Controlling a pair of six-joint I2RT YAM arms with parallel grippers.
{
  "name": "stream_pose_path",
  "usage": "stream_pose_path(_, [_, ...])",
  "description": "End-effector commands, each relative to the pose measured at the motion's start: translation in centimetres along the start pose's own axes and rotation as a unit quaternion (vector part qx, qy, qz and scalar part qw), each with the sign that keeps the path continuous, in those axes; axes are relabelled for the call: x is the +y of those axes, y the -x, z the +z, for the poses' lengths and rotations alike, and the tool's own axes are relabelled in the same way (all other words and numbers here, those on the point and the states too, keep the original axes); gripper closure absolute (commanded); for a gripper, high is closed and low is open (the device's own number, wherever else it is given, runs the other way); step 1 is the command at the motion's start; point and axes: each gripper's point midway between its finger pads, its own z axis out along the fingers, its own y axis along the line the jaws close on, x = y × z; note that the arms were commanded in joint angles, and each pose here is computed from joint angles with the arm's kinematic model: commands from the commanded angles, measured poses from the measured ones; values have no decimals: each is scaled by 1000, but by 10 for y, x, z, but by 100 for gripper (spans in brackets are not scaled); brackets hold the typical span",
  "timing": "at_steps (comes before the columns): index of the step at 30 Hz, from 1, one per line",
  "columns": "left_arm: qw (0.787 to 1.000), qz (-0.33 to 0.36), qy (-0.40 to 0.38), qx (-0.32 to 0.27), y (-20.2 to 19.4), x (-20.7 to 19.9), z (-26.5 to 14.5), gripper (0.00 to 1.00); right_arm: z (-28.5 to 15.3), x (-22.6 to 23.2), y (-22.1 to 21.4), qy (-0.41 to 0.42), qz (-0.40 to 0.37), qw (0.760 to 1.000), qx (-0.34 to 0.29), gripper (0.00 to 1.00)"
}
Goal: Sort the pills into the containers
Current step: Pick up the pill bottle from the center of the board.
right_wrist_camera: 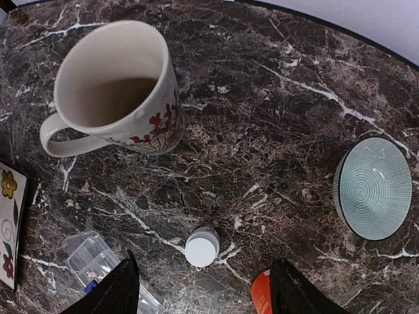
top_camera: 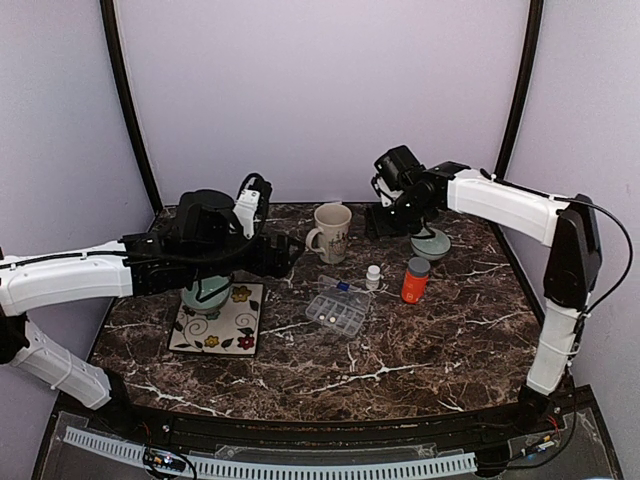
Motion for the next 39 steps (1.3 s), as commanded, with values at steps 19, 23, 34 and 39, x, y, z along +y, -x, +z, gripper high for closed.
stream_pose_path(19, [1000,1,-2,12,16,11,10,7,48,6,-44,6,-28,990,135,34])
stream_pose_path(23, [1000,0,-8,14,15,10,11,7,55,3,-53,5,-28,988,152,34])
stream_pose_path(34, [1000,-8,-9,15,10,13,12,7,72,-1,-65,9,-25,984,176,39])
stream_pose_path(39, [1000,-10,-8,17,9,16,14,7,78,0,-65,14,-26,983,182,43])
